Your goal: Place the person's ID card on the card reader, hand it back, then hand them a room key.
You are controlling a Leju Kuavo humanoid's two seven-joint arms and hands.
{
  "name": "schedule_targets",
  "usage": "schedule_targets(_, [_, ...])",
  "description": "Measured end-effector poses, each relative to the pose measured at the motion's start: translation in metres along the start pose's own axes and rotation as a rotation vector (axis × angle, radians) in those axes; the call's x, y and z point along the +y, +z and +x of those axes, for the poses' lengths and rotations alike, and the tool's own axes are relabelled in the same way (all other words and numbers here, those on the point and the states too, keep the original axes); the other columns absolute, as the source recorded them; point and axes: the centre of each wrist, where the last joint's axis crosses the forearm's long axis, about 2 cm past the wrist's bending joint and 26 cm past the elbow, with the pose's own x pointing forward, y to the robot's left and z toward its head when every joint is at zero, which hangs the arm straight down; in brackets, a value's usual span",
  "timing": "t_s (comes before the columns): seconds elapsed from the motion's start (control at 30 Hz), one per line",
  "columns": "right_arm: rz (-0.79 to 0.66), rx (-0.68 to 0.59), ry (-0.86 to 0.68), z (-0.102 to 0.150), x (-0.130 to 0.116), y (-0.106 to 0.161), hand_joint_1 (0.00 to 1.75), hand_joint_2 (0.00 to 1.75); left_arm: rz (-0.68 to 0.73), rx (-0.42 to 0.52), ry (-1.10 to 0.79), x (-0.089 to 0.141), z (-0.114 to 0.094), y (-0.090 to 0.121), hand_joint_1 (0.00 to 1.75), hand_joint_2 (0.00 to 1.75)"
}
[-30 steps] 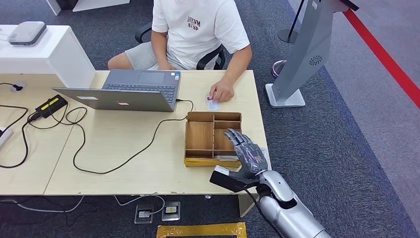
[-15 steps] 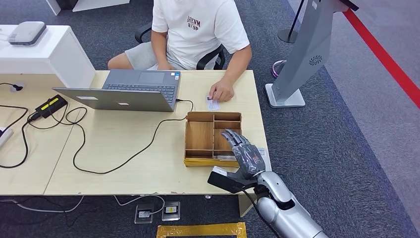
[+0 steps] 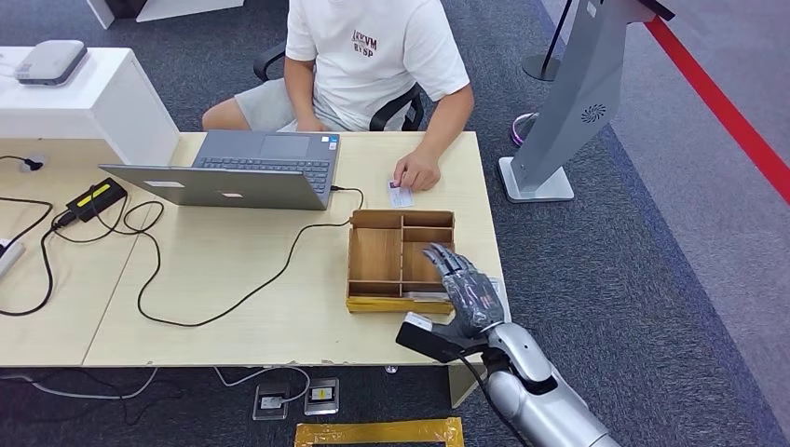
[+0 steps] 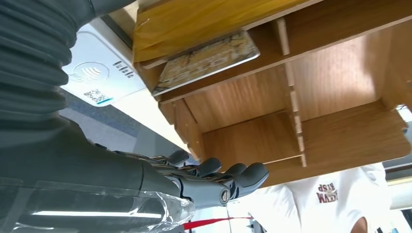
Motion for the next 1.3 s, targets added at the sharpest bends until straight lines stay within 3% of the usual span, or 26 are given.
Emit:
schedule_targets(0.87, [0.013,0.032,0.013,-0.021,0.006,0.004,0.0,1.75,0.0,-0.003,-0.006,0.0,0.0,0.0,0.0,1.75])
schedule_targets(1.3, [0.014,0.003,-0.042,-0.012,0.008,-0.002,0.04,1.75,-0.001,-0.007,-0.012,0.0,0.0,0.0,0.0,1.75])
